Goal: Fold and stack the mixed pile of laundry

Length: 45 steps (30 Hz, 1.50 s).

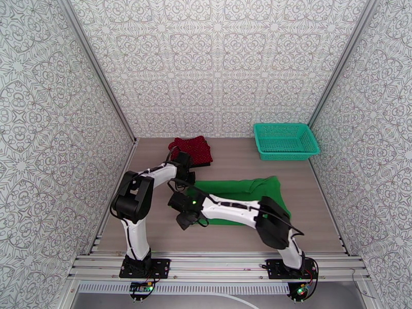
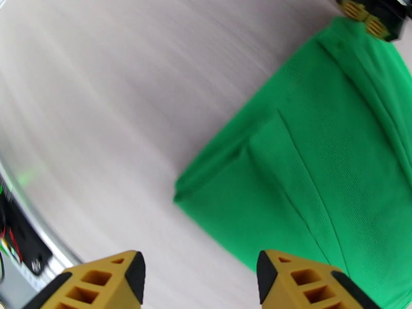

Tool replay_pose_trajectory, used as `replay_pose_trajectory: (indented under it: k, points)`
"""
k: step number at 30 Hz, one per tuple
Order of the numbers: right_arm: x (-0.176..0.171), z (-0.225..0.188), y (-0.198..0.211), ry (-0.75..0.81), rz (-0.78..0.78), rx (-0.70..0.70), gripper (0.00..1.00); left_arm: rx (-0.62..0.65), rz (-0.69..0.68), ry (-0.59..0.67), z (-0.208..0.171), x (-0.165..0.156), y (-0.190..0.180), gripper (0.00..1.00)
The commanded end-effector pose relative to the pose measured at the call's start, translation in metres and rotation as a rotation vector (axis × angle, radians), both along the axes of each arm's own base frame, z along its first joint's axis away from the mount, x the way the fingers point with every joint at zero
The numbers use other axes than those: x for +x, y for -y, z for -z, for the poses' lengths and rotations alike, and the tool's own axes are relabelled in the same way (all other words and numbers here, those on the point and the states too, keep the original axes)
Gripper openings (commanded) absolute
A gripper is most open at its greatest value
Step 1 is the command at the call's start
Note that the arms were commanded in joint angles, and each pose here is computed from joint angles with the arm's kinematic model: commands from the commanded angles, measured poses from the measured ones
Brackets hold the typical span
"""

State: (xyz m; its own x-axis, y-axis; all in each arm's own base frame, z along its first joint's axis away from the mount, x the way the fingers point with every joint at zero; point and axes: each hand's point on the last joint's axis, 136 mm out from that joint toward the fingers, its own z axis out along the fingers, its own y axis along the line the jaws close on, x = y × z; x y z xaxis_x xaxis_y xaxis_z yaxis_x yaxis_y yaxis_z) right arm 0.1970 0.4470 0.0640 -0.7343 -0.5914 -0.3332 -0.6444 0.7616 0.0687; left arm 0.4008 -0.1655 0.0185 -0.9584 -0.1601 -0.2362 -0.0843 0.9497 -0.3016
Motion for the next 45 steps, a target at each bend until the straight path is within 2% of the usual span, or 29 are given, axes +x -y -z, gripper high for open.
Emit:
replay_pose_trajectory:
  k: [1,8,13,16,20,26,31,36,39,45]
  points:
    - [0.0,0.011,-0.001,-0.04,0.064,-0.032,0.61,-0.061,0.034,-0.059,0.02,-0.02,0.02,0.0]
    - [0.005,0.038,-0.008,-0.061,0.077,-0.103,0.58,-0.062,0.039,-0.046,0.014,-0.023,0.019,0.0]
    - [0.005,0.057,-0.007,-0.078,0.088,-0.161,0.51,-0.059,0.046,-0.044,0.014,-0.025,0.018,0.0]
    - [0.005,0.068,-0.004,-0.087,0.095,-0.198,0.39,-0.057,0.046,-0.053,0.018,-0.029,0.016,0.0]
    - [0.007,0.077,-0.002,-0.081,0.094,-0.219,0.0,-0.049,0.027,-0.068,0.025,-0.037,0.006,0.0]
    - [0.002,0.05,-0.033,-0.075,0.032,-0.085,0.0,-0.046,-0.088,-0.068,0.014,-0.048,-0.033,0.0]
    - [0.007,0.004,-0.034,0.006,0.045,0.001,0.0,-0.047,-0.06,-0.007,-0.028,-0.045,-0.025,0.0]
    - [0.015,-0.036,0.0,0.115,0.114,0.029,0.0,-0.065,-0.002,0.055,-0.072,-0.039,0.008,0.0]
    - [0.015,-0.047,0.03,0.159,0.168,0.028,0.0,-0.064,0.044,0.085,-0.095,-0.037,0.033,0.0]
    - [0.015,-0.06,0.113,0.233,0.305,0.002,0.0,-0.064,0.14,0.114,-0.127,-0.035,0.092,0.0]
